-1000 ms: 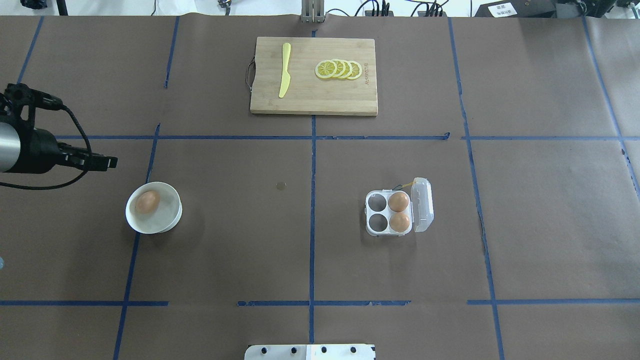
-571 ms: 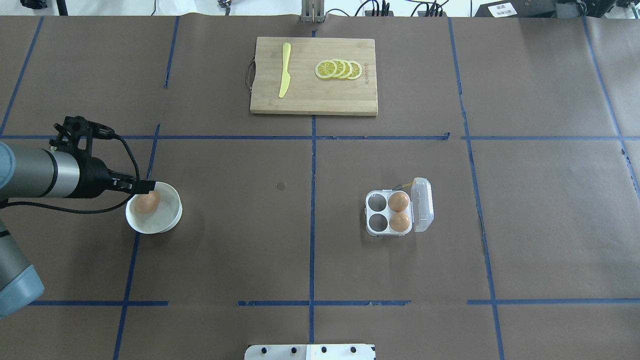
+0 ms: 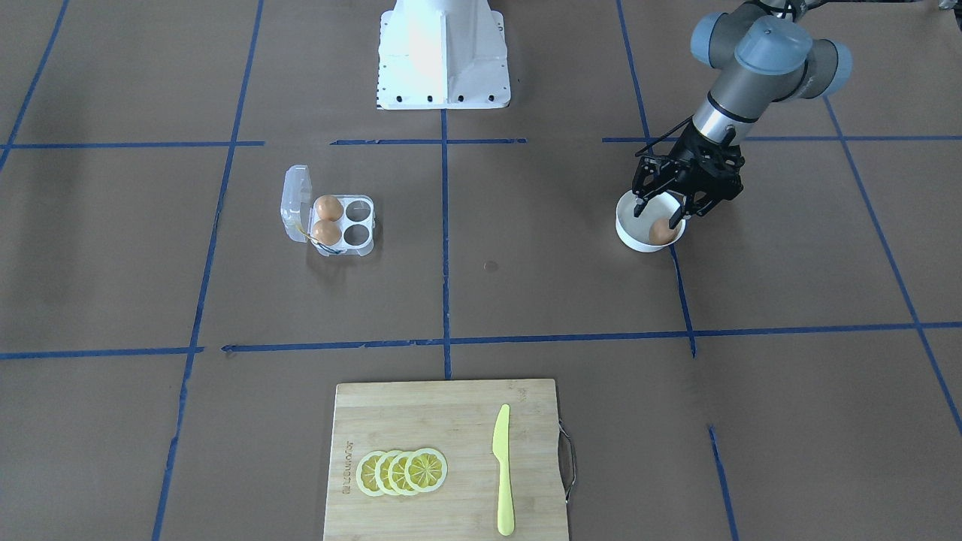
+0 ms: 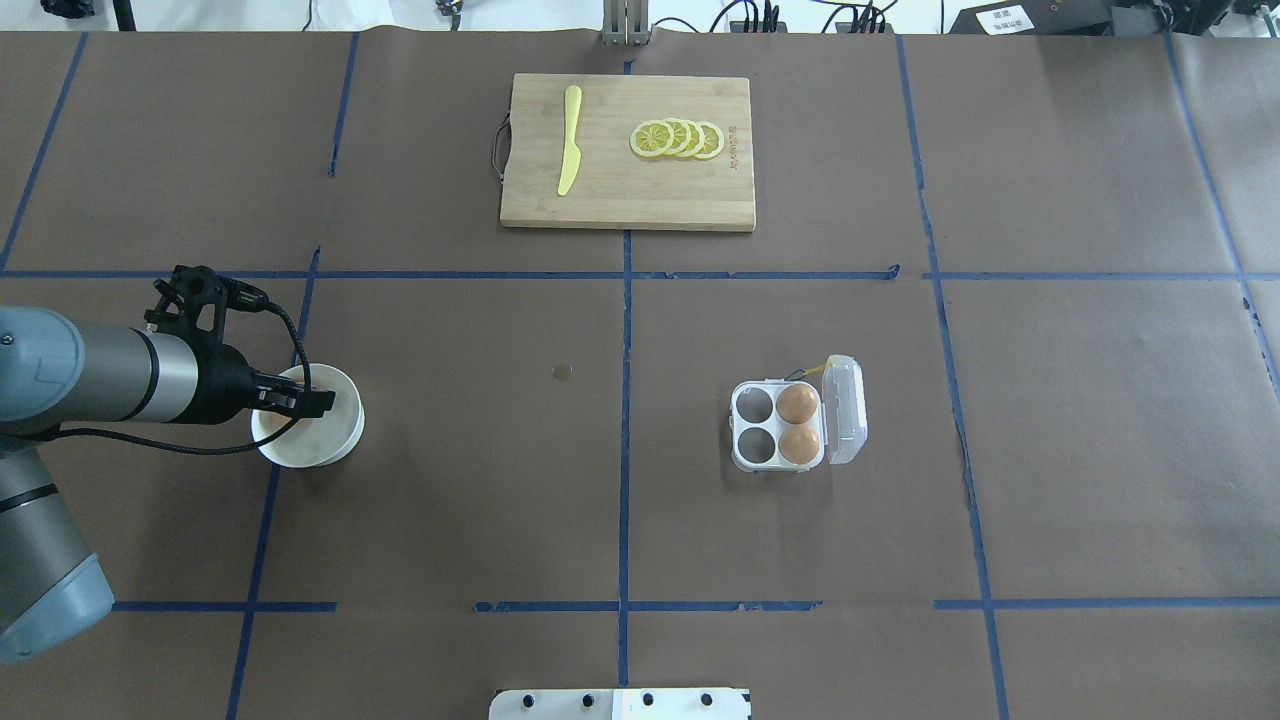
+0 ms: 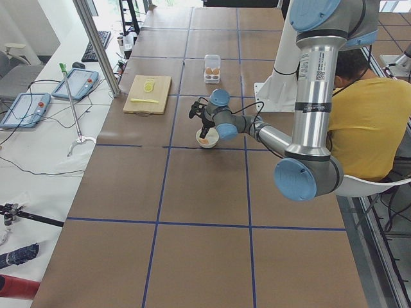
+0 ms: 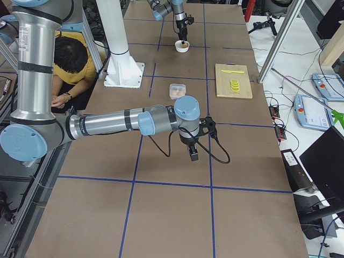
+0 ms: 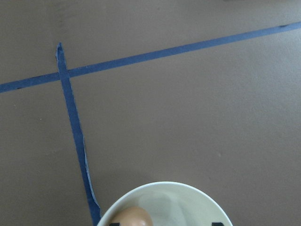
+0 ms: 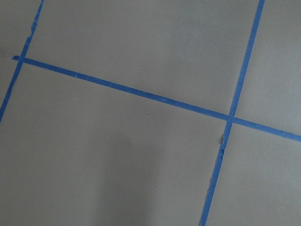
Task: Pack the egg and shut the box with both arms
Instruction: 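Lower the left gripper into the bowl and close on the egg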
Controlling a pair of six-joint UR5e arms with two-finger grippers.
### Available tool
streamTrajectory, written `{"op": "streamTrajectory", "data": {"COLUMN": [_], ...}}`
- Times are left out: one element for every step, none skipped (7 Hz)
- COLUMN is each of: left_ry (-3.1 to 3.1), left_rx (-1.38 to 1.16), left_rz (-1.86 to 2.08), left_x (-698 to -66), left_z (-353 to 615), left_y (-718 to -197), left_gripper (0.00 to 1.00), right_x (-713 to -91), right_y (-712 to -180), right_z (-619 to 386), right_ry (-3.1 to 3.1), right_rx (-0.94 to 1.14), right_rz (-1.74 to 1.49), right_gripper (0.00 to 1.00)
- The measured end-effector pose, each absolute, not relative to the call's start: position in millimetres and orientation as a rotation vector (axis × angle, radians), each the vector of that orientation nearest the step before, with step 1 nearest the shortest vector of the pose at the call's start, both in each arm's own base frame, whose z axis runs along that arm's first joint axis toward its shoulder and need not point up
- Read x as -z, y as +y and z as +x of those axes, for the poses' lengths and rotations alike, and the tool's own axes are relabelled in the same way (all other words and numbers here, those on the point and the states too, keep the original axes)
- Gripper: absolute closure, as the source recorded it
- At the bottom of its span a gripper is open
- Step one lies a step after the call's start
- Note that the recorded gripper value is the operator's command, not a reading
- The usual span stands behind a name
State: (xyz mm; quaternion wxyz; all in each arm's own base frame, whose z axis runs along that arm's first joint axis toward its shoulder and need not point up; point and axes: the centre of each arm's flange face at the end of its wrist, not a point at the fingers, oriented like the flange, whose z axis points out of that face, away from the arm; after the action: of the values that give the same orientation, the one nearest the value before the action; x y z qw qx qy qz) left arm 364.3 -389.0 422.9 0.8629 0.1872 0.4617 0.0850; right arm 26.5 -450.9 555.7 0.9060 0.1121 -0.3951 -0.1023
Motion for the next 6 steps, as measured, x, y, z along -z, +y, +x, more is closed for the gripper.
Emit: {"op": "streamTrajectory", "data": {"left_ry": [0.967, 0.965, 0.962, 0.957, 0.954, 0.951], "left_rx": [-0.185, -0.187, -0.187, -0.186, -0.185, -0.185], "left_rz": [0.387, 0.384, 0.382, 0.38, 0.377, 0.375], "left_x": [-424.5, -426.2, -427.9, -430.1, -432.3, -434.0], "left_z": [367.3, 367.8, 367.3, 366.7, 366.6, 367.0], "left_y": [-385.6, -384.2, -384.0, -384.2, -384.3, -384.4], "left_gripper": [0.33, 0.33, 0.33, 0.33, 0.32, 0.31], "right_x": [-556.5, -557.0, -557.2, -557.4, -557.5, -557.6], "right_y": [-450.2, -449.5, -449.3, -449.2, -449.1, -449.1], "right_z": [26.7, 26.8, 26.6, 26.6, 26.7, 26.7], "right_ry": [-0.816, -0.816, -0.817, -0.816, -0.816, -0.816], "right_rx": [0.21, 0.21, 0.21, 0.21, 0.21, 0.209], "right_rz": [0.23, 0.229, 0.229, 0.228, 0.228, 0.228], "right_gripper": [0.0, 0.0, 0.0, 0.0, 0.0, 0.0]}}
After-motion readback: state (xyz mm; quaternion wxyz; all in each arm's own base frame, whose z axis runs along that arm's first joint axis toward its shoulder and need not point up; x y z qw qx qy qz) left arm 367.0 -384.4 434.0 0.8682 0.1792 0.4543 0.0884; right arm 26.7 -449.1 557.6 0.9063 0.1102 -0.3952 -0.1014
